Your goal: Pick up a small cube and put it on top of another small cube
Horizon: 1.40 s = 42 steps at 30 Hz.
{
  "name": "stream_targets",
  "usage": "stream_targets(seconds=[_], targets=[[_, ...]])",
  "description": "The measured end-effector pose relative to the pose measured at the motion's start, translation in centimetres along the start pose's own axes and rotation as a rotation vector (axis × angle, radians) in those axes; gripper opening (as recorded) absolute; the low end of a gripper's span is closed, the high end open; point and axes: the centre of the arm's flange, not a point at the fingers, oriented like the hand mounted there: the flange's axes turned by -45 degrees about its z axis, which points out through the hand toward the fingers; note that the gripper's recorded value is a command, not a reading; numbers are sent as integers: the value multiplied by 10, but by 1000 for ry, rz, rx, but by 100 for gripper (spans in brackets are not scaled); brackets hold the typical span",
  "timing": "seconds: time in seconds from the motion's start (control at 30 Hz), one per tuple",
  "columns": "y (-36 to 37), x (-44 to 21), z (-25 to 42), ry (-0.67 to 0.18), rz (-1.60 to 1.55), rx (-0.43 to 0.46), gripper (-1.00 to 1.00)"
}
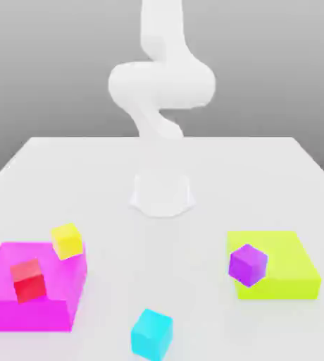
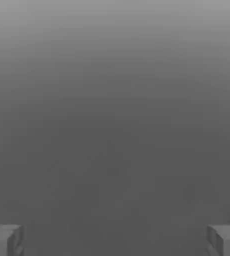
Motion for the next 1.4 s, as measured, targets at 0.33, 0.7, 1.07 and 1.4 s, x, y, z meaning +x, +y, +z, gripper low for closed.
stream_targets(seconds=[0.33, 0.7, 1.07, 1.4], targets=[[7, -50, 199, -285, 139, -90, 0], [20, -184, 364, -591, 303, -147, 0], [20, -295, 457, -715, 375, -158, -100], [19, -266, 425, -714, 376, -157, -100]])
